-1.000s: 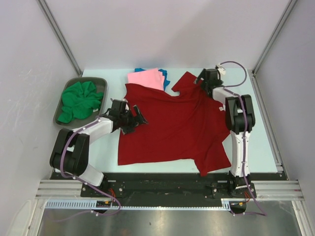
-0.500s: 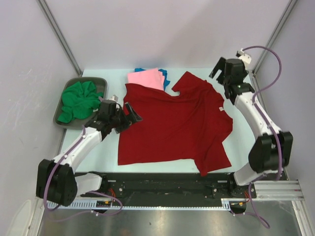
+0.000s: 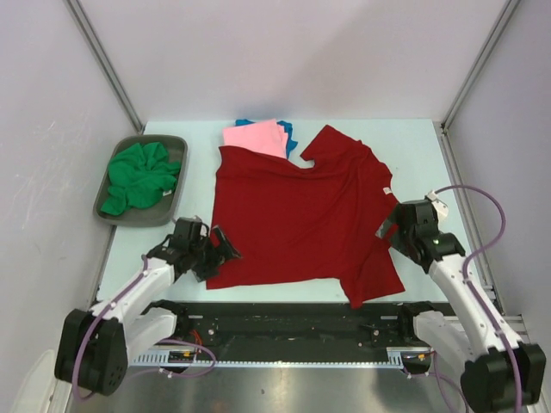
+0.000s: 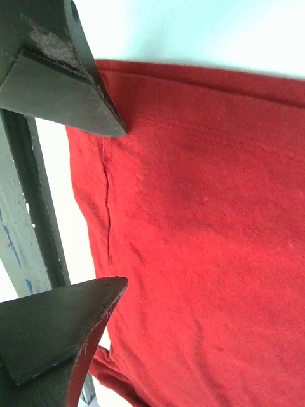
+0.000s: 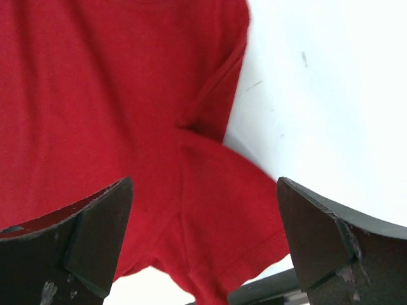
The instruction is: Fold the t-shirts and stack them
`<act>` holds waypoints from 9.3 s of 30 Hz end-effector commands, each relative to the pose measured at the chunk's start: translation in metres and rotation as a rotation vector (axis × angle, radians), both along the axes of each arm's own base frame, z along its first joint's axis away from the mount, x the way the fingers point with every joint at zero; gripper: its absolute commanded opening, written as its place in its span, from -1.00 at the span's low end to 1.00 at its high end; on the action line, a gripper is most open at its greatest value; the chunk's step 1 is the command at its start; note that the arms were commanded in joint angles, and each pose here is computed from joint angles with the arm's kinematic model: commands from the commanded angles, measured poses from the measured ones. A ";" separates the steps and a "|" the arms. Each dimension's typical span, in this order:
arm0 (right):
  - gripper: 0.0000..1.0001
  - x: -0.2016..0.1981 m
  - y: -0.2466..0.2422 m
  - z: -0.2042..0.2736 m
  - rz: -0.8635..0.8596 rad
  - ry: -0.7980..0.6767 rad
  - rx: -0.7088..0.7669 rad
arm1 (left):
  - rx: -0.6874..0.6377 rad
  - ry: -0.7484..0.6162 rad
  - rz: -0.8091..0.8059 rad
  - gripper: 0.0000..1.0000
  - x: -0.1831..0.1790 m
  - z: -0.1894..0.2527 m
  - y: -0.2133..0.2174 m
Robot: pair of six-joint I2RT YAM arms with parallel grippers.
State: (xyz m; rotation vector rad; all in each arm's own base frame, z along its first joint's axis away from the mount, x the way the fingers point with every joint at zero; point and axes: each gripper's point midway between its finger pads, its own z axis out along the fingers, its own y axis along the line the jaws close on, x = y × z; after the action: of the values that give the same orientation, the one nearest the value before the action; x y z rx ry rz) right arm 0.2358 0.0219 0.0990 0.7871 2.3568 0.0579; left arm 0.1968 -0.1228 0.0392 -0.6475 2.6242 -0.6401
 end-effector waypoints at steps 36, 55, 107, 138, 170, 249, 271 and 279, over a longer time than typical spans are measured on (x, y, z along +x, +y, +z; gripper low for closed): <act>0.99 0.250 -0.040 -0.008 -0.049 -0.433 0.225 | -0.025 -0.157 0.164 0.99 0.003 0.066 0.016; 0.94 0.312 -0.041 -0.008 0.021 -0.464 0.146 | 0.021 -0.147 0.083 0.99 0.028 0.060 0.009; -1.00 0.267 -0.095 -0.065 -0.221 0.073 0.081 | 0.002 -0.166 0.073 1.00 0.017 0.066 0.009; 0.99 0.192 -0.021 0.172 -0.026 -0.458 -0.223 | 0.043 -0.344 -0.018 1.00 0.069 0.105 0.007; 0.95 0.040 -0.008 -0.021 -0.086 0.082 0.107 | -0.048 -0.272 -0.078 0.99 0.038 0.087 -0.006; -1.00 -0.142 0.069 -0.084 -0.045 0.382 -0.136 | -0.038 -0.162 -0.141 0.99 0.010 0.052 -0.006; 0.98 -0.135 0.098 -0.023 0.037 0.131 -0.185 | -0.015 -0.248 -0.144 1.00 -0.001 0.102 0.002; 0.99 -0.028 0.129 0.104 0.110 -0.282 -0.314 | 0.000 -0.314 -0.140 0.99 0.031 0.141 -0.001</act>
State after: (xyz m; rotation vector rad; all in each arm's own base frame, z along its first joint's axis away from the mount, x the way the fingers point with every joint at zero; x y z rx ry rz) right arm 0.1473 0.1848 0.1415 0.6226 2.3468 0.0262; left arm 0.2086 -0.1227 0.1578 -0.3705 2.4330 -0.7274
